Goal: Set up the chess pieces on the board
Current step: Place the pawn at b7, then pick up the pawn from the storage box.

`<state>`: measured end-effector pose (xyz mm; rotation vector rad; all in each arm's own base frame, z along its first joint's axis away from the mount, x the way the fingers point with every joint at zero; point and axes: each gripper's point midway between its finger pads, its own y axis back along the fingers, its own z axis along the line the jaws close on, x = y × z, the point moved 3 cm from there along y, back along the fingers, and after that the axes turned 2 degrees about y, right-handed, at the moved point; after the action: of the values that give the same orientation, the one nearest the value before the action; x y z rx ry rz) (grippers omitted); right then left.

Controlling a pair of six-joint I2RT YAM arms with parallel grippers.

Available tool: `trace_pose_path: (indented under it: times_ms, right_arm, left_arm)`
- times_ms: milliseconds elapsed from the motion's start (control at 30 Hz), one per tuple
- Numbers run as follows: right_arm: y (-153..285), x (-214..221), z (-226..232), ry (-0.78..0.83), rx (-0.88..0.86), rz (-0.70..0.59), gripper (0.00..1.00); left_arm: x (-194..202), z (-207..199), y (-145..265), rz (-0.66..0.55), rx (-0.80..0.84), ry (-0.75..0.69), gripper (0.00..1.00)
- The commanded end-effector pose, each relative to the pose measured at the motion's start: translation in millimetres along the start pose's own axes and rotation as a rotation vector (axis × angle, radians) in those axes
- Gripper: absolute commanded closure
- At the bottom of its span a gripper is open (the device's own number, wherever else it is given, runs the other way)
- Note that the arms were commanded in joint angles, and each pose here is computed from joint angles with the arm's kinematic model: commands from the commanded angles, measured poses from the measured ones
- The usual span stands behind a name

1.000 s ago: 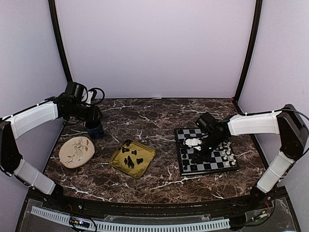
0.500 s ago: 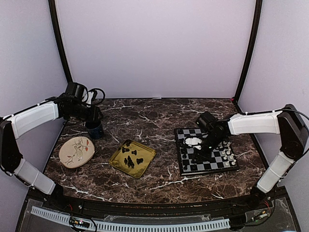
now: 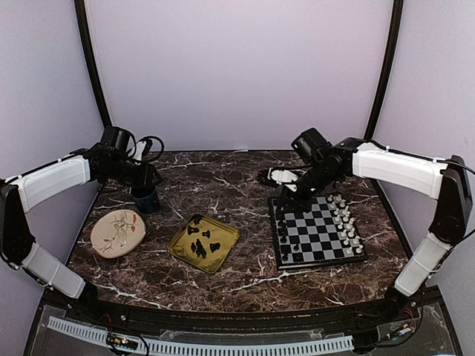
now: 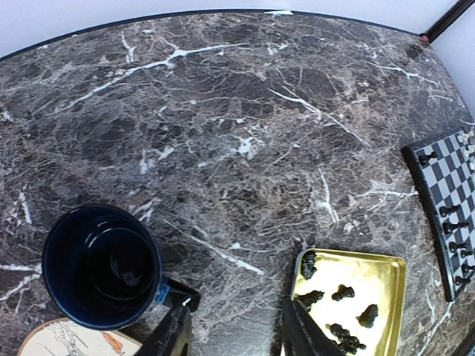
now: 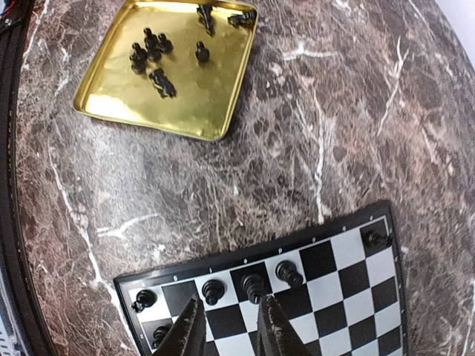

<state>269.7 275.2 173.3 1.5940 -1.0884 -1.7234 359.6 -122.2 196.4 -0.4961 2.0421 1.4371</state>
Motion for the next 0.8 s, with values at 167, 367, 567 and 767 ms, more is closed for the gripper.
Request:
trace_pose_path:
  times_ms: [167,367,567,767]
  right_arm:
    - [-34.9,-70.4,37.4,0.154,-0.080,-0.010,0.74]
    - [-76.9,-91.8,59.3,0.239,-0.121,0.017,0.75]
    - [-115.5,-113.1,75.5,0.275,-0.162,0.013,0.75]
    - [-149.6,-124.2,88.6,0.294,-0.196,0.016,0.68]
  left_arm:
    - [4.6,-35.1,-1.6,0.049,0.259,-0.040,0.59]
    - [6.9,-32.8,9.4,0.100,0.170,-0.015,0.59]
    - [16.6,-15.4,22.3,0.049,0.072,0.026,0.55]
    - [31.2,-3.6,7.6,0.074,0.069,0.043,0.55]
